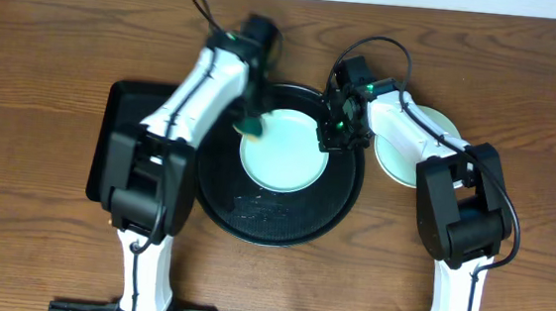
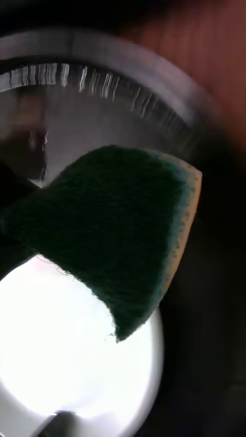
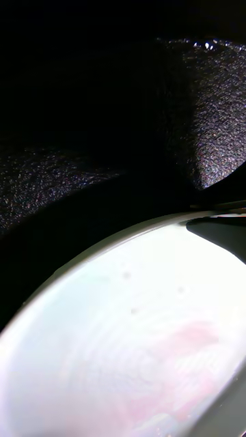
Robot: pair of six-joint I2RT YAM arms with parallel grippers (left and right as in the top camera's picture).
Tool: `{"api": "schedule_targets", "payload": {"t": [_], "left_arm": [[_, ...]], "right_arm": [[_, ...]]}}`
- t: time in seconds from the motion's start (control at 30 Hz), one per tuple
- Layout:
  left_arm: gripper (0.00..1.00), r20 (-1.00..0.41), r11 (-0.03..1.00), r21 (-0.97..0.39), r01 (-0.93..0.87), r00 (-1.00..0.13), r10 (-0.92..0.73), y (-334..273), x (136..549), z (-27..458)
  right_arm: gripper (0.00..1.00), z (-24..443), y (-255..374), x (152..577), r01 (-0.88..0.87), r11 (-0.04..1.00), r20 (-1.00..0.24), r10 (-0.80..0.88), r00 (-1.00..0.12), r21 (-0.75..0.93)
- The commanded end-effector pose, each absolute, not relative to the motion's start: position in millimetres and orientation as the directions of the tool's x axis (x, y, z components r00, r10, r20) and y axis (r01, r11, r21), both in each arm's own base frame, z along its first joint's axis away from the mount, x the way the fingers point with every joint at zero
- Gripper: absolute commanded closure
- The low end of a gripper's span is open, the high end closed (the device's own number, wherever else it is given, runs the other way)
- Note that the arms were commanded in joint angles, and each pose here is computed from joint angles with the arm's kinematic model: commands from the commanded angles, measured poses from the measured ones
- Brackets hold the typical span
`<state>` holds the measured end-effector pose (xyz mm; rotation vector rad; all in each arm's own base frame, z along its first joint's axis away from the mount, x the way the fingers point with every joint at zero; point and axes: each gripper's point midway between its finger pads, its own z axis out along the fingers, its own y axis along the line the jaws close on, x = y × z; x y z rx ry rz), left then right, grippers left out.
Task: Clean dirty plates on tray and stack at the side
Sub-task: 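Scrub the light-blue plate surface with the sponge in the left gripper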
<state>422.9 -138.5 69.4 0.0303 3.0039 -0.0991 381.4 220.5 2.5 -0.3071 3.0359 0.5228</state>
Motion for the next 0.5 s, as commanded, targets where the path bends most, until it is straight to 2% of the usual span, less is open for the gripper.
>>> {"api": "schedule_targets", "payload": {"t": [0.0,0.2,0.47], "left_arm": [[0.93,-0.202,1.000,-0.026,-0.003,-0.979,-0.008,-116.1,442.3,96.6],[0.92,-0.101,0.991,-0.133,0.025,-0.995,0.012,-139.2,418.3,84.4],[0.92,0.024,0.983,-0.164,0.078,-0.996,0.083,-164.6,373.4,39.9]], "right_arm": [[0.99,-27.0,219.9,358.8,-0.207,0.934,0.002,-0.217,-0.976,0.291],[0.99,-27.0,219.9,358.9,-0.207,0.934,0.001,-0.217,-0.976,0.291],[0.99,-27.0,219.9,358.8,-0.207,0.934,0.002,-0.217,-0.976,0.291]]}}
